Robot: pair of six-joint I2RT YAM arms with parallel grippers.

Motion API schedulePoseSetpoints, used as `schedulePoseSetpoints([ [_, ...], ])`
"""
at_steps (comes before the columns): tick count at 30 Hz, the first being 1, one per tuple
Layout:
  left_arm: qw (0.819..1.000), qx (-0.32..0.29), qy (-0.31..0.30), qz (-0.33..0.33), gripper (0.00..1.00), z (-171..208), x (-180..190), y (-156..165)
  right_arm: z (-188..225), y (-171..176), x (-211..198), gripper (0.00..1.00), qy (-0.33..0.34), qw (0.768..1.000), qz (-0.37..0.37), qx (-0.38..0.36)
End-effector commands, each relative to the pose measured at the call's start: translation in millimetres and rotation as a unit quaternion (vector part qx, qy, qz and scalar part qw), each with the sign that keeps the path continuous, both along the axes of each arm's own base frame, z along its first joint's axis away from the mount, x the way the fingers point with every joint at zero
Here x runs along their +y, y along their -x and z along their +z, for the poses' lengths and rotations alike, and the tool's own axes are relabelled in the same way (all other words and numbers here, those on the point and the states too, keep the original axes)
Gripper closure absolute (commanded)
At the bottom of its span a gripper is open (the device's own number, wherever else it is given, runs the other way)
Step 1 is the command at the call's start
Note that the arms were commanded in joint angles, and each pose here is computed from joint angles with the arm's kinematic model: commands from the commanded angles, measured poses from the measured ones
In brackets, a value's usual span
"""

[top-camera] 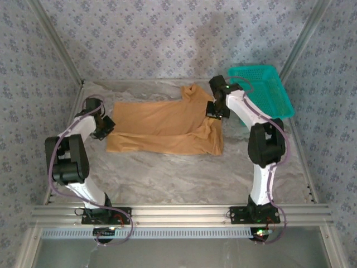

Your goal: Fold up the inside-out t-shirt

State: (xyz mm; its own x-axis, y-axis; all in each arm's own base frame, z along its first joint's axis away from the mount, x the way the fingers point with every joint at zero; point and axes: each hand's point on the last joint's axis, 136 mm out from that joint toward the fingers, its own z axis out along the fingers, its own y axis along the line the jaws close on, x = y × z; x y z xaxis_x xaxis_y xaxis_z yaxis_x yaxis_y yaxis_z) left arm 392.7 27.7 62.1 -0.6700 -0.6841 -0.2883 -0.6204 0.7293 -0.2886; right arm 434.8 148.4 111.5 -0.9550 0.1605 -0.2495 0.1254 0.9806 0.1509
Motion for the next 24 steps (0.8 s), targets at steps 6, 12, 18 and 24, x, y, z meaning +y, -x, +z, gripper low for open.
schedulePoseSetpoints([
  [6, 0.998, 0.034, -0.054, -0.010, 0.37, -2, 16, -19, 2, -22, 6, 0.59, -0.010, 1.000, 0.022, 0.013],
  [12, 0.995, -0.026, -0.080, -0.044, 0.35, 42, -12, -5, -12, 27, 27, 0.59, -0.026, 0.999, 0.031, 0.018],
  [18, 0.996, -0.046, -0.015, -0.075, 0.35, 38, -51, 13, -50, 54, 43, 0.56, -0.040, 0.997, 0.029, 0.053],
  [24, 0.996, -0.044, -0.010, -0.079, 0.39, 36, -53, 19, -67, 51, 49, 0.60, -0.036, 0.997, 0.023, 0.068],
])
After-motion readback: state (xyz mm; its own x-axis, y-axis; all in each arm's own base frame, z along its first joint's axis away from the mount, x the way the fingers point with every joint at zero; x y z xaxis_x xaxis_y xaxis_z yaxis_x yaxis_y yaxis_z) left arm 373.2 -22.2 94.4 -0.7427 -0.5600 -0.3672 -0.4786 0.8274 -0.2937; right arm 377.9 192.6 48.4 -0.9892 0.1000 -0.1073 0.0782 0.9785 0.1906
